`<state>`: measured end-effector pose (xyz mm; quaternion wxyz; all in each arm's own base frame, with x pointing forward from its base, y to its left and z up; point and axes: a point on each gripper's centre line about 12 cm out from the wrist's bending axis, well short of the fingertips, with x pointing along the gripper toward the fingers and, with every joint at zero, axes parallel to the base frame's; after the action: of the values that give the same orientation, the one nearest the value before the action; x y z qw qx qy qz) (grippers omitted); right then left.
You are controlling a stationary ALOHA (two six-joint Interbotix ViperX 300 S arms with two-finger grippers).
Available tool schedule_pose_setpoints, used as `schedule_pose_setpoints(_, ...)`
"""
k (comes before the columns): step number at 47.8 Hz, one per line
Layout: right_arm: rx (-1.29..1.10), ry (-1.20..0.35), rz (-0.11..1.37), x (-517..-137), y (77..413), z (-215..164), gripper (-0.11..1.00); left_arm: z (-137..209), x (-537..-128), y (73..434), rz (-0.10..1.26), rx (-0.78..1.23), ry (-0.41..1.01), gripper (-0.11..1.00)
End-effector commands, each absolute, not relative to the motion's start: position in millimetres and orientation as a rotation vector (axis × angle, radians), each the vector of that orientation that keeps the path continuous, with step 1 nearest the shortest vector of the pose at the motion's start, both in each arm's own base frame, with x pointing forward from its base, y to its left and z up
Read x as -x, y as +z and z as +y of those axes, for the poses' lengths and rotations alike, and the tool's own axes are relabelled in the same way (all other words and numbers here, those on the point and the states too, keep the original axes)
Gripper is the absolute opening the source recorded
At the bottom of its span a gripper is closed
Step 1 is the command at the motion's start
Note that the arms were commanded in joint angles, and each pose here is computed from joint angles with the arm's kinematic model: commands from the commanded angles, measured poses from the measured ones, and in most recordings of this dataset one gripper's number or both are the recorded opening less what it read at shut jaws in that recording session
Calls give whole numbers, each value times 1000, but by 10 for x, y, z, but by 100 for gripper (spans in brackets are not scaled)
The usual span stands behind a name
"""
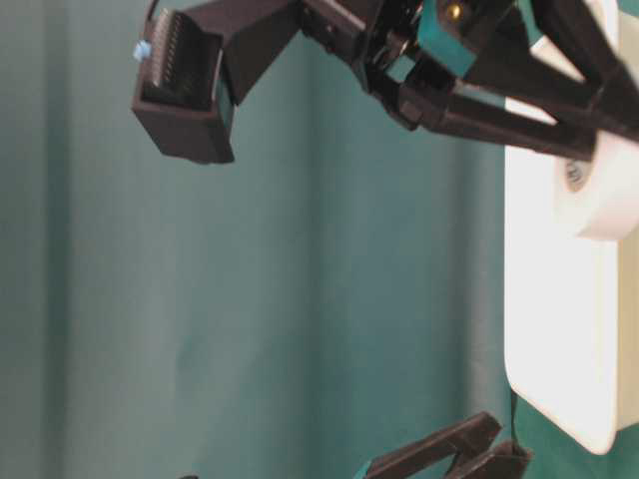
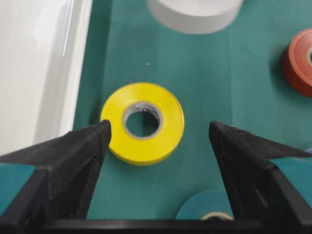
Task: Put the tape alternately from left to right into the white case.
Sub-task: 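Grip the white roll and carry it up into the white tray, then lower the white roll into the tray, open right gripper, withdraw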
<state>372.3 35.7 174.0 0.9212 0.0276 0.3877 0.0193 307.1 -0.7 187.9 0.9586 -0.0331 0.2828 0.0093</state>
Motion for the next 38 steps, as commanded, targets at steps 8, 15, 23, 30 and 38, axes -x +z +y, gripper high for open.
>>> schedule_pose_setpoints(8,-46,-64,735,-3782,1861,-134,28,-30,-3059,1886,568,69,13,87)
schedule_pose_setpoints(15,-67,-137,730,-3821,1780,-456,28,-45,-3058,1891,566,65,7,87)
schedule_pose_setpoints(23,-88,-198,716,-3876,1688,-742,28,-45,-3059,1886,568,65,7,87)
schedule_pose_setpoints(30,-99,-229,720,-3930,1616,-895,28,-45,-3055,1881,569,67,8,87)
schedule_pose_setpoints(38,-103,-239,721,-3997,1583,-955,28,-45,-3054,1886,568,65,7,87)
